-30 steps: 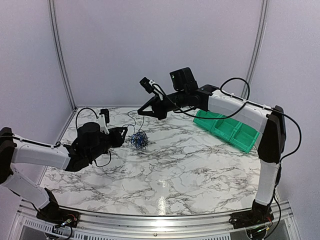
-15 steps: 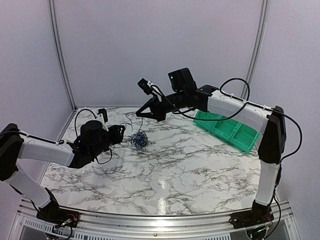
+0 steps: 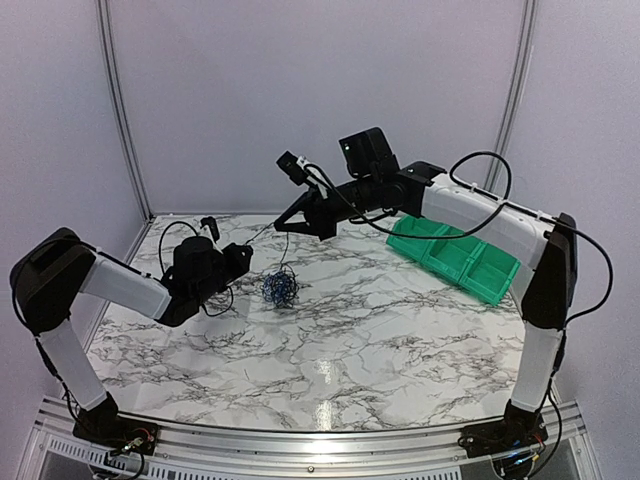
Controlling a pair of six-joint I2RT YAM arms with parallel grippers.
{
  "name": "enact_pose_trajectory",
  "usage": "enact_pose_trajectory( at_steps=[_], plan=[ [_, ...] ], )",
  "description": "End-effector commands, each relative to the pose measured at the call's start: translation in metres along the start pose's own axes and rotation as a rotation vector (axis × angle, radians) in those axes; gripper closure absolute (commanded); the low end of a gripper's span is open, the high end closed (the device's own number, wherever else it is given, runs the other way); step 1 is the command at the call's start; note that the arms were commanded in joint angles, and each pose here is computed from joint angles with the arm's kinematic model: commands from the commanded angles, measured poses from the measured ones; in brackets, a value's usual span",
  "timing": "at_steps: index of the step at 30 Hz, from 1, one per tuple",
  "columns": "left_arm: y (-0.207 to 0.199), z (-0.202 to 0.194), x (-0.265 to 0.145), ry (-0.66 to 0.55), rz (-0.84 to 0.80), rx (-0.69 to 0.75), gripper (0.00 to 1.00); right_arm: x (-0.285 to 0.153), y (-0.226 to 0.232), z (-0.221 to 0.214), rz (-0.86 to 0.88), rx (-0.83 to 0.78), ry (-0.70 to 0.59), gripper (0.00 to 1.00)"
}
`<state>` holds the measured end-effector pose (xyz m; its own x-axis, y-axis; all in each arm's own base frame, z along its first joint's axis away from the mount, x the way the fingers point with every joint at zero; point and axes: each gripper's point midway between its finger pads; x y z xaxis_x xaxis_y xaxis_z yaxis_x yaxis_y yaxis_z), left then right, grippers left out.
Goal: Untangle the cables
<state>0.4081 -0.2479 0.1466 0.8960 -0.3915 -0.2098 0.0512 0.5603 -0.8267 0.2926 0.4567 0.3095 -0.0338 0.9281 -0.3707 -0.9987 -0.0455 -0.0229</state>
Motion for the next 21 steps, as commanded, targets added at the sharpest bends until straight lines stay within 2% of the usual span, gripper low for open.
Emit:
enact_pose_trajectory(
  at_steps=[1, 4, 9, 13, 17, 21],
  plan=[
    [0.036, -0.015, 0.020, 0.050, 0.064, -0.051, 0.90, -0.049, 0.030, 0.090, 0.025, -0.169, -0.163, 1.00],
    [0.053, -0.026, 0.023, 0.069, 0.099, -0.064, 0.83, -0.063, 0.034, 0.109, 0.029, -0.201, -0.199, 1.00],
    [0.069, -0.032, 0.021, 0.078, 0.136, -0.064, 0.80, -0.073, 0.031, 0.117, 0.029, -0.214, -0.219, 1.00],
    [0.064, -0.033, 0.016, 0.095, 0.116, -0.046, 0.77, -0.074, 0.021, 0.113, 0.000, -0.207, -0.210, 1.00],
    [0.051, -0.035, -0.001, 0.130, 0.052, -0.007, 0.68, -0.069, 0.012, 0.104, -0.028, -0.195, -0.189, 1.00],
    [0.037, -0.040, -0.032, 0.150, -0.015, 0.093, 0.60, -0.056, 0.006, 0.080, -0.028, -0.148, -0.153, 1.00]
  ],
)
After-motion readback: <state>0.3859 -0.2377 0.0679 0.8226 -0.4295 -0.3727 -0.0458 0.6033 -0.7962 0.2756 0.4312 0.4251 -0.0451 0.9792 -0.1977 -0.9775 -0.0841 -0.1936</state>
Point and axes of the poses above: each gripper's point midway between its finger pads, its own x axis out along the fingers, its own y axis along the line the jaws close on, z = x × y, and after that the axes turned 14 degrees about -x, right-handed
